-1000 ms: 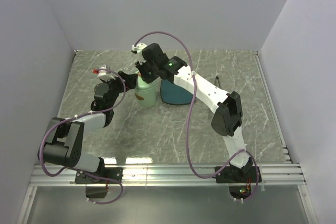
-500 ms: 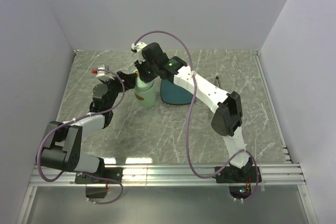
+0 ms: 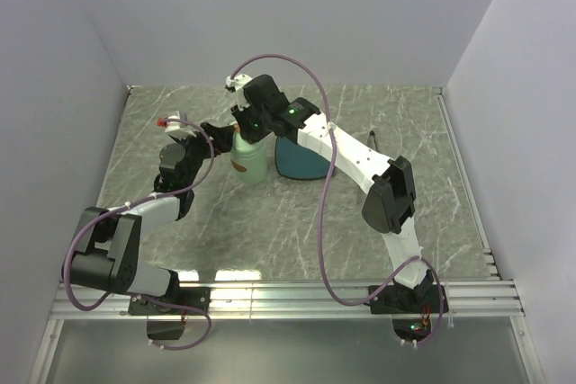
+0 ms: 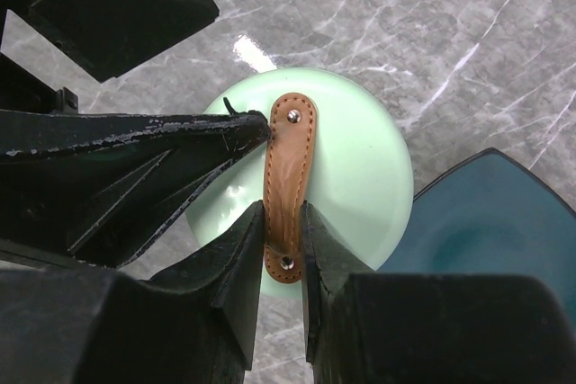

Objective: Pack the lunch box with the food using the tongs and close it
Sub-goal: Put the lid back on the lunch box

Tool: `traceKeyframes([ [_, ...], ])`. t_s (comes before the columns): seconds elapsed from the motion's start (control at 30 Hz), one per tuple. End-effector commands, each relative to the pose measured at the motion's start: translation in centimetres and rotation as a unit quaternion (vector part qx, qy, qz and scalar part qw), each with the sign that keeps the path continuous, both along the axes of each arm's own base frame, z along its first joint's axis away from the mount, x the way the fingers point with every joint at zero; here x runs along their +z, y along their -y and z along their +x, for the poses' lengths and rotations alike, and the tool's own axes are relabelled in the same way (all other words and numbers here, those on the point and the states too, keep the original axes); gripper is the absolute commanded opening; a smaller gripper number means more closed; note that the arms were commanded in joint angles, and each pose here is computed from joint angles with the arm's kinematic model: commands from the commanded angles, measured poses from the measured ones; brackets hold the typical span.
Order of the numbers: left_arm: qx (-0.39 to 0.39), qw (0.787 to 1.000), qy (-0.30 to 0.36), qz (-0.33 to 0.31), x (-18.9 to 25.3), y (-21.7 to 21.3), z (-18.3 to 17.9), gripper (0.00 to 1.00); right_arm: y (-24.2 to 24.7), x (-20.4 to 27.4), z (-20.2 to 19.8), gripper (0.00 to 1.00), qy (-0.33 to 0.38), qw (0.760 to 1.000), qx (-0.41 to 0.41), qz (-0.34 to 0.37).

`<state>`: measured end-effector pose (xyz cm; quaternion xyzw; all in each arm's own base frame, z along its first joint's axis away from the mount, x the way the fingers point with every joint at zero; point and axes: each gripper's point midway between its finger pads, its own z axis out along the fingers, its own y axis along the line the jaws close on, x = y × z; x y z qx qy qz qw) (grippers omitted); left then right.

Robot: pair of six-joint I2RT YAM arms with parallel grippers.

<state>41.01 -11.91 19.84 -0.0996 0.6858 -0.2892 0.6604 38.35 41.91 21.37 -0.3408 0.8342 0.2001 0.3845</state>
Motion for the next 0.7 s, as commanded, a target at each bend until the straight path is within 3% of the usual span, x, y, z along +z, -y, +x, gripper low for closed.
traceKeyframes([
  [0.0,-0.009,1.0,0.016,0.004,0.8,0.5,0.2,0.96,0.1,2.8,-0.1,0.19,0.026,0.999,-0.003,0.021],
  [0.67,-0.008,1.0,0.011,0.008,0.1,0.5,0.5,0.96,0.1,-0.2,1.1,0.19,0.006,1.0,-0.01,0.001],
])
